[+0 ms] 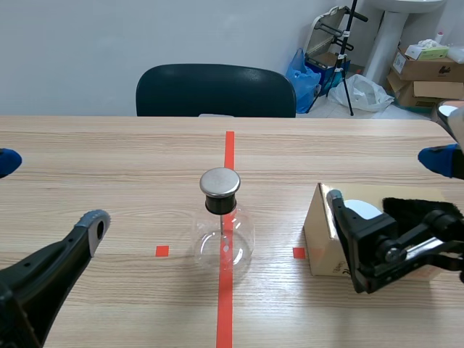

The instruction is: Do the electroscope experiment

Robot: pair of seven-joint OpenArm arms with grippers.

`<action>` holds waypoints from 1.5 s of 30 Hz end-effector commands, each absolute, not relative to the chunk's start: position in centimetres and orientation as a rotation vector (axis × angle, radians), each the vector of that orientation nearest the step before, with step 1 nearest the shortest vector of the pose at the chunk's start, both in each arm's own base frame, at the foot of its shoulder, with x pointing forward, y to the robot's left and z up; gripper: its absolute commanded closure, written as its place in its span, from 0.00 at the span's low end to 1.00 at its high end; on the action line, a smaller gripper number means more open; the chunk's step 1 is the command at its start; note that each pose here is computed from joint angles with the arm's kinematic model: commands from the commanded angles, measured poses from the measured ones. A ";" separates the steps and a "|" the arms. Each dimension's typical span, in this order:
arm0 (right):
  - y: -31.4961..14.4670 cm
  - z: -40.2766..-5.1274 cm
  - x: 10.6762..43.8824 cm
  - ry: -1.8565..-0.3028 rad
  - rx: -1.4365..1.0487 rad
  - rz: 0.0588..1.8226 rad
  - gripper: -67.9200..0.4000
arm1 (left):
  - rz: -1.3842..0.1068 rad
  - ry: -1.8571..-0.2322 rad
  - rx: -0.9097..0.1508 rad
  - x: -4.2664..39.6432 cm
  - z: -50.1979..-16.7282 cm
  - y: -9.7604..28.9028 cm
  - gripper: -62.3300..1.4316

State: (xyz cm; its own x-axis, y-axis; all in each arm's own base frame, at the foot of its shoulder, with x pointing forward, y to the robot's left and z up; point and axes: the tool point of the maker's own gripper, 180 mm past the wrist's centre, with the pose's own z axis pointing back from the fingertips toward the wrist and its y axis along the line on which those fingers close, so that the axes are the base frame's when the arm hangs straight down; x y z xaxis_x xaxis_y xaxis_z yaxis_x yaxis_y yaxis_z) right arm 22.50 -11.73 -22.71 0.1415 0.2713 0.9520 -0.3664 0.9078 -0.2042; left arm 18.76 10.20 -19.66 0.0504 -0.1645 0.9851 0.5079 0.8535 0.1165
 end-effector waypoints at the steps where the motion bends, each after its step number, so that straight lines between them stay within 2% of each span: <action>1: -11.9 -22.3 22.7 -1.375 0.085 0.458 0.00 | -0.518 -1.458 -0.303 18.9 -19.1 10.1 0.00; 45: -12.0 -22.6 22.7 -1.362 0.078 0.456 0.00 | -0.517 -1.458 -0.303 18.9 -19.1 10.1 0.00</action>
